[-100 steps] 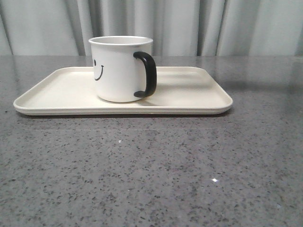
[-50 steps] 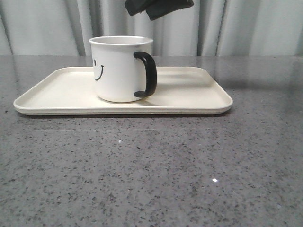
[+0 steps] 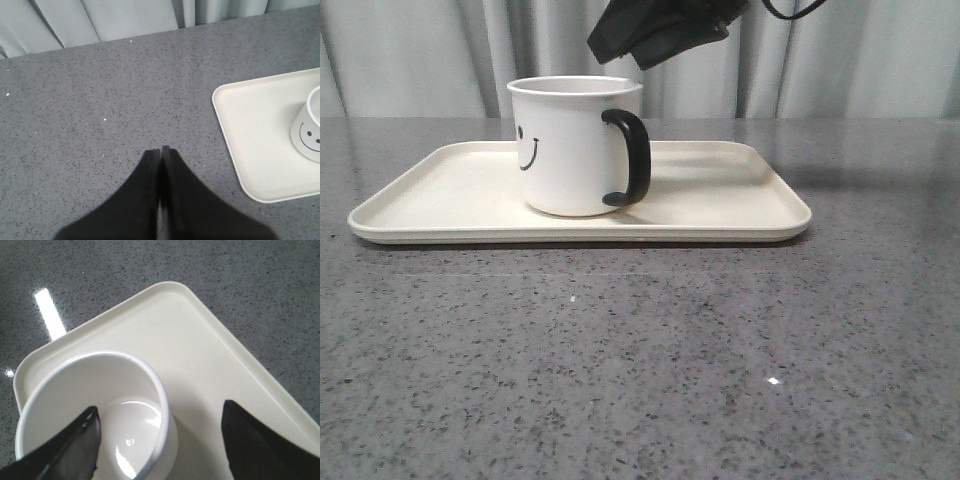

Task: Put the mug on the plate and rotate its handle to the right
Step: 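Lower the right gripper into the mug and grip its rim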

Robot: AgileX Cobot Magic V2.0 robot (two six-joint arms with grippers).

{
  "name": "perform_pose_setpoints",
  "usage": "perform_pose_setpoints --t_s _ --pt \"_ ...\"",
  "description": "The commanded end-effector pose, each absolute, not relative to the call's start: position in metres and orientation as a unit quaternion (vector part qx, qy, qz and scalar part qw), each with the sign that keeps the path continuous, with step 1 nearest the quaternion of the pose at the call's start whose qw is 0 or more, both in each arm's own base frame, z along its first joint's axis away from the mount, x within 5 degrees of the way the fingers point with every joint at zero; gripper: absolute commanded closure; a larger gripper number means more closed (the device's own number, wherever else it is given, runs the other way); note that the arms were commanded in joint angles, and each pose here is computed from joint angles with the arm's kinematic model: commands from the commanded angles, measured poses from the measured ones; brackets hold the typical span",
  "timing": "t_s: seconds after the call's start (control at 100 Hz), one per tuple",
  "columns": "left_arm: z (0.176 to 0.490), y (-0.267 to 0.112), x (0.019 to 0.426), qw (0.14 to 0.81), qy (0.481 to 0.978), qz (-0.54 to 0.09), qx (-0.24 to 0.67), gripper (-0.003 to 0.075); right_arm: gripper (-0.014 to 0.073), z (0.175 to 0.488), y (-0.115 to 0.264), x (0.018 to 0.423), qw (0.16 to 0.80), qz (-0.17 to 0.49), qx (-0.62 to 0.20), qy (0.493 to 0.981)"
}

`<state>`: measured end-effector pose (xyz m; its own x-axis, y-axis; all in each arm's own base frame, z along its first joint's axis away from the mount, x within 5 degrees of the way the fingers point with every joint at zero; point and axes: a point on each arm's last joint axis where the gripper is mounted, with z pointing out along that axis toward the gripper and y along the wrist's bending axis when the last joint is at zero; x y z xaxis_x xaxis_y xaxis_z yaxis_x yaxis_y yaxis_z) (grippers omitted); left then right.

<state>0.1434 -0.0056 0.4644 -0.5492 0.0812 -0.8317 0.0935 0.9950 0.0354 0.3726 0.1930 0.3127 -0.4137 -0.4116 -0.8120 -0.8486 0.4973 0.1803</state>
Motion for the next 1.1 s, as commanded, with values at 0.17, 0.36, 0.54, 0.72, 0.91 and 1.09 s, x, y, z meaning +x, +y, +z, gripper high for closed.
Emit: perform_pose_setpoints --t_s 0.17,0.36,0.54,0.72,0.91,1.09 --pt "0.477 -0.006 0.141 0.512 0.858 -0.01 0.043 0.074 0.008 0.336 0.194 0.369 0.392 0.313 -0.399 0.767" --pt "0.477 -0.006 0.141 0.512 0.858 -0.01 0.043 0.074 0.008 0.333 0.195 0.37 0.389 0.314 -0.399 0.769" --pt "0.477 -0.006 0.141 0.512 0.858 -0.01 0.043 0.074 0.008 0.332 0.195 0.369 0.383 0.317 -0.402 0.769" --pt "0.477 -0.006 0.141 0.512 0.858 -0.01 0.043 0.074 0.008 0.331 0.196 0.369 0.38 0.32 -0.401 0.77" --pt "0.477 -0.006 0.141 0.512 0.858 -0.01 0.043 0.074 0.008 0.331 0.196 0.369 0.378 0.321 -0.401 0.77" --pt "0.477 -0.006 0.141 0.512 0.858 -0.01 0.043 0.0741 0.008 0.33 0.196 0.369 0.375 0.32 -0.404 0.77"
